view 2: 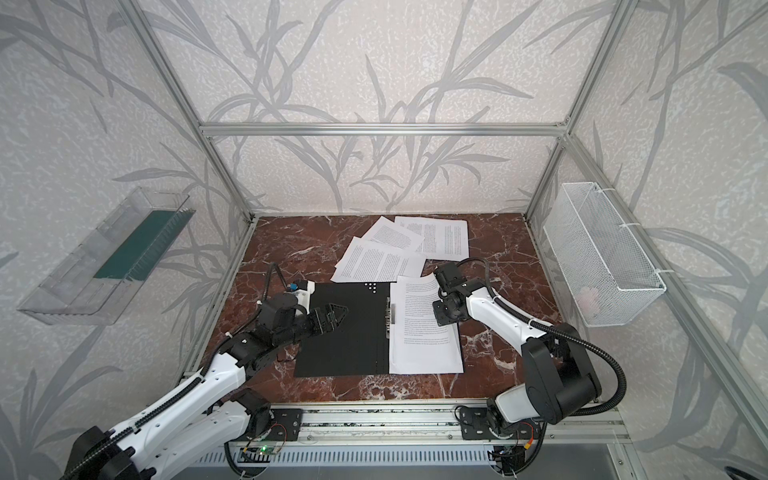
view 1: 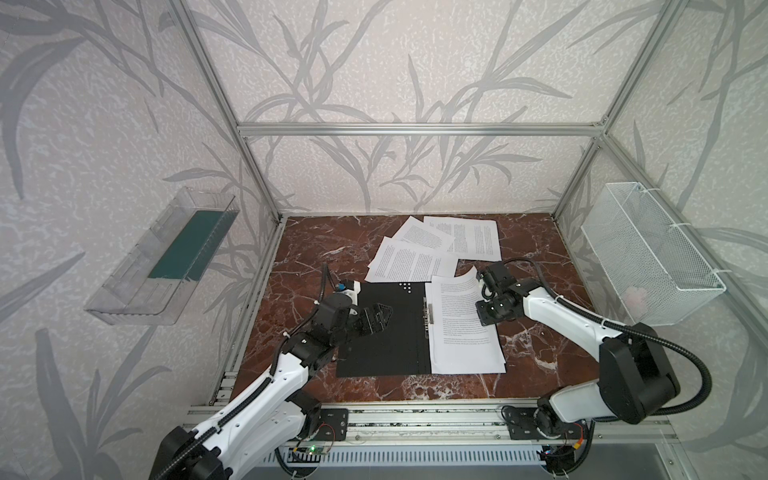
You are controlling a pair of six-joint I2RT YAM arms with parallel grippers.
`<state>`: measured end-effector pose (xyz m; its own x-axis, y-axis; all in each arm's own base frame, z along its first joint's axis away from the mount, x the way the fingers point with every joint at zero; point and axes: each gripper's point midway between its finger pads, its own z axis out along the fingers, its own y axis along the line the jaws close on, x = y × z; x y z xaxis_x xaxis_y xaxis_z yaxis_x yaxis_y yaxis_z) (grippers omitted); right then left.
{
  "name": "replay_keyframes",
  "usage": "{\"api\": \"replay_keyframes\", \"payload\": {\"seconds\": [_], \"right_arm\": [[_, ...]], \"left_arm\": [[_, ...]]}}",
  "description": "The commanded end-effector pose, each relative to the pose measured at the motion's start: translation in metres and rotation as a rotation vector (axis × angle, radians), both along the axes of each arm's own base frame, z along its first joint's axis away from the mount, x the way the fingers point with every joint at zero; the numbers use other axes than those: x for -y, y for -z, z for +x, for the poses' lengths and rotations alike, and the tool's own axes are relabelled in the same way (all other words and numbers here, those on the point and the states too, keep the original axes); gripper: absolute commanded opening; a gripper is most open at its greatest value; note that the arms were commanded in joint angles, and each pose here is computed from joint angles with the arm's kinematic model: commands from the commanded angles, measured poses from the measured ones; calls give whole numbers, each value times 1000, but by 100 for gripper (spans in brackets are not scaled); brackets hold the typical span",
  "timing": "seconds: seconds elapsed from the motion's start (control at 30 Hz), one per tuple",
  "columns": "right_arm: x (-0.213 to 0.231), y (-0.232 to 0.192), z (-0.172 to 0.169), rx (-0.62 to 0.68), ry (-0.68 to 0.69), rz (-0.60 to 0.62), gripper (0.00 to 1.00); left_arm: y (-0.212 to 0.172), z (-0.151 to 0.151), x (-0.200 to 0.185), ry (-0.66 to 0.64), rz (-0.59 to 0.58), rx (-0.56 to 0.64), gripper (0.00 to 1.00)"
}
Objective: Put the files into the folder
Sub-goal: 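Hold the sheet edge beside the folder clip with the right gripper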
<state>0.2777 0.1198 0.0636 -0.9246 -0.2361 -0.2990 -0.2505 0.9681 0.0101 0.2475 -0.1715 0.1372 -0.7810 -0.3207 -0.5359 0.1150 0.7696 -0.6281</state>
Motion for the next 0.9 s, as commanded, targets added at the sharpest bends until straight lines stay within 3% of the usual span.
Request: {"api": "replay_keyframes", "payload": {"seconds": [0.0, 0.87], "right_arm": [[-5, -6, -1, 3, -31, 5, 0], [-13, -2, -14, -9, -65, -1, 0]], "left_arm": [[2, 1, 2, 10, -5, 7, 99], [6, 3, 4, 13, -2, -2, 99]]}}
